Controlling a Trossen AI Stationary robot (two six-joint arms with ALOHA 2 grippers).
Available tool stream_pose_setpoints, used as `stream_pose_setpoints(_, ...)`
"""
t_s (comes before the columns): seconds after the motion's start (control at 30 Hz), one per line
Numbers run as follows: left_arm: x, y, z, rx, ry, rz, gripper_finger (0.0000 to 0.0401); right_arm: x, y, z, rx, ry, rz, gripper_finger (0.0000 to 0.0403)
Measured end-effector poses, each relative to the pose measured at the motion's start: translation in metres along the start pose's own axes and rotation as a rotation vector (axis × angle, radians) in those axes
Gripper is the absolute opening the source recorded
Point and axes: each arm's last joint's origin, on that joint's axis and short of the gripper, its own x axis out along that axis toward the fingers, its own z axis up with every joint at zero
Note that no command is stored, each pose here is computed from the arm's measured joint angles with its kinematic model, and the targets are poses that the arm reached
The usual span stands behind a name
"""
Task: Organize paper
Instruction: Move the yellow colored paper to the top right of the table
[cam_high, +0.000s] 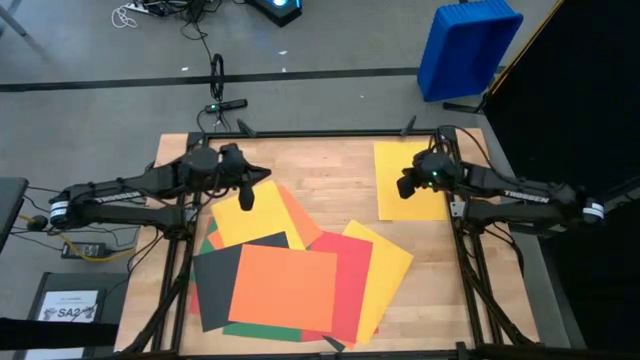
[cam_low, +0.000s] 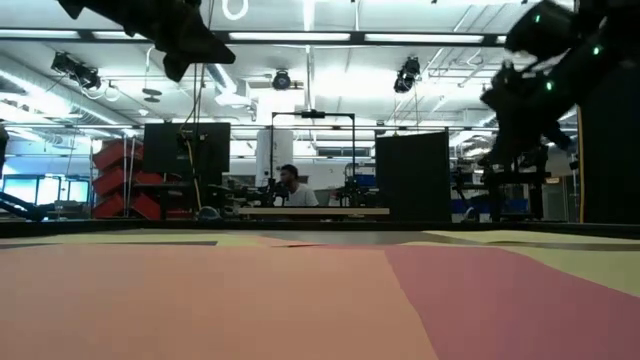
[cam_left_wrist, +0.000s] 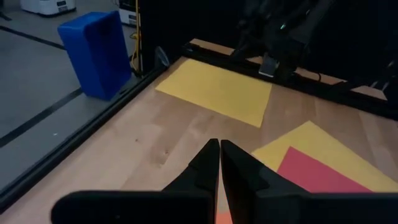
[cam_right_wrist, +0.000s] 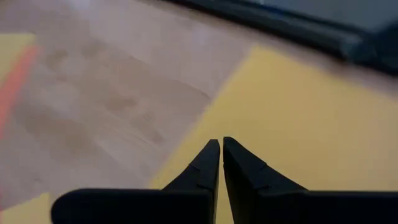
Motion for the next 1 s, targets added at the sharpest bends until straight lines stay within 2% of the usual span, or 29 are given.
stream_pose_setpoints(0.2, 0.002, 0.000, -0.001, -0.001, 0.009, 0.003, 0.0000, 0.030, -0.012, -0.010, 0.001, 0.181, -0.150, 0.0000)
stream_pose_setpoints(0.47, 0.009, 0.000, -0.005, -0.024, 0.049, 0.007, 0.0000, 0.071, -0.019, -0.017, -0.008, 0.341, -0.281, 0.0000)
stream_pose_setpoints(0.73, 0.019, 0.000, -0.010, -0.026, 0.100, 0.009, 0.0000, 0.098, -0.014, -0.007, -0.073, 0.407, -0.311, 0.0000)
stream_pose_setpoints(1.0, 0.029, -0.001, -0.015, -0.037, 0.143, 0.007, 0.0000, 0.099, -0.010, -0.005, -0.087, 0.415, -0.306, 0.0000)
